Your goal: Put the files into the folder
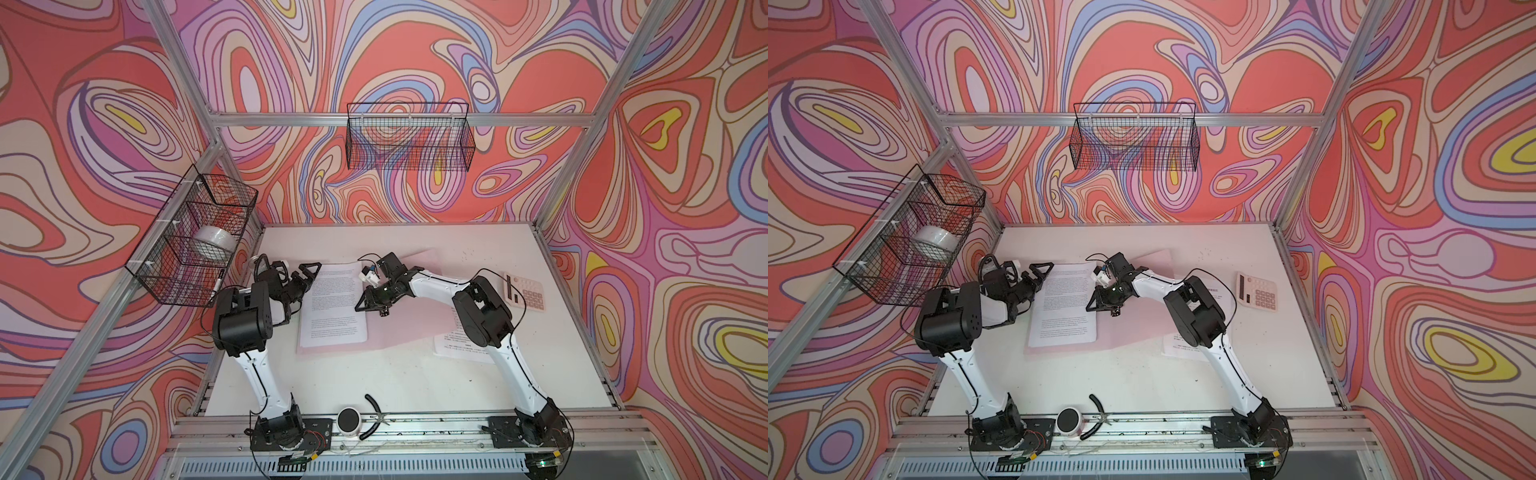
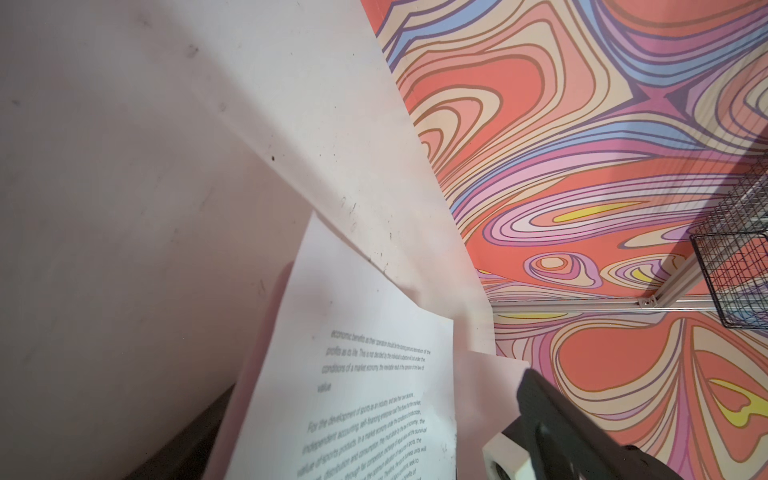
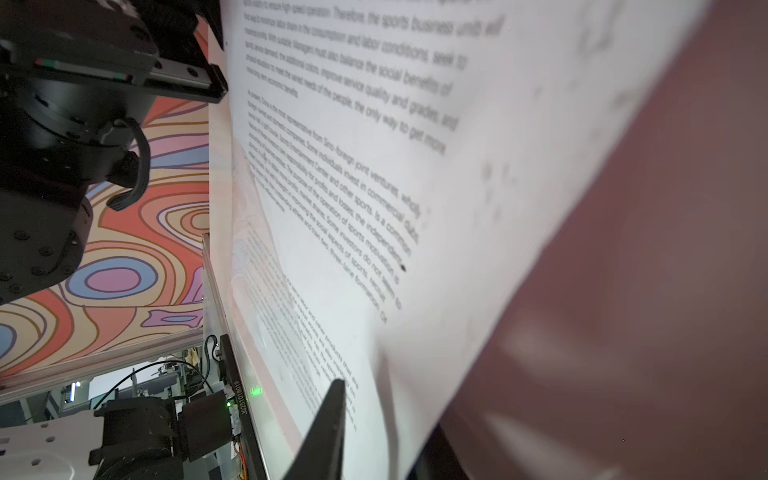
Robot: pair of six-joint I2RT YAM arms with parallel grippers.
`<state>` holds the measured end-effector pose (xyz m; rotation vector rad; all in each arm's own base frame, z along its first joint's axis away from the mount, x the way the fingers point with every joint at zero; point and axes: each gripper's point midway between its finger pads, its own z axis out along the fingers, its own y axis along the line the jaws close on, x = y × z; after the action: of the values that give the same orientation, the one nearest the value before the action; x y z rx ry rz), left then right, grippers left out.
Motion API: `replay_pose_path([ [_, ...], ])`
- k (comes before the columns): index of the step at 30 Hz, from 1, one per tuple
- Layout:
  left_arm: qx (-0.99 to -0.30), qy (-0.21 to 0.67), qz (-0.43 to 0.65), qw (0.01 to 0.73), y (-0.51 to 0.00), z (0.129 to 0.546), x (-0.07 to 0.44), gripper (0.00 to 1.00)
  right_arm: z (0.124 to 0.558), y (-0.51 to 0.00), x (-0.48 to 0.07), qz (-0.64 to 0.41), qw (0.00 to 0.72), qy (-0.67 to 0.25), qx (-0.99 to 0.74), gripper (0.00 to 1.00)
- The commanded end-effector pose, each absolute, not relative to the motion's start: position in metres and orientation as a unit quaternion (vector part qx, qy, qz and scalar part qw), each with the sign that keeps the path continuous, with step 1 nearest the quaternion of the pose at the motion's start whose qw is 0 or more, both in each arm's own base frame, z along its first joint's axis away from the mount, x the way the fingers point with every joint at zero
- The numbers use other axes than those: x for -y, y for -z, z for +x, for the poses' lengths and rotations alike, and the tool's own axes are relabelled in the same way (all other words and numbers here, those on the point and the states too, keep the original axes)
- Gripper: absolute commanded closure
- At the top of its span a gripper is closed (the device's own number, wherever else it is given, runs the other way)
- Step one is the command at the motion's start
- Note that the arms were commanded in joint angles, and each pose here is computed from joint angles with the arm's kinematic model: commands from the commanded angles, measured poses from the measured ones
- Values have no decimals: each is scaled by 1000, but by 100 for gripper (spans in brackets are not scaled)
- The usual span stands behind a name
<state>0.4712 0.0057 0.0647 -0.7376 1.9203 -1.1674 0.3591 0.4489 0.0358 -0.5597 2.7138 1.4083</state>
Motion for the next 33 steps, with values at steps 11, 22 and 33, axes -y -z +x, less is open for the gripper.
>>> replay_pose_path([
  [11,-745,460,-282,393,-69,474,-10,4,368,-45,-442,-160,47,-440,-882,100],
  [22,-745,460,-282,393,-69,474,-11,3,367,-58,-427,-147,62,-448,-880,100],
  [33,-745,461,-280,392,-69,474,-10,3,360,-58,-409,-187,57,-419,-887,100],
])
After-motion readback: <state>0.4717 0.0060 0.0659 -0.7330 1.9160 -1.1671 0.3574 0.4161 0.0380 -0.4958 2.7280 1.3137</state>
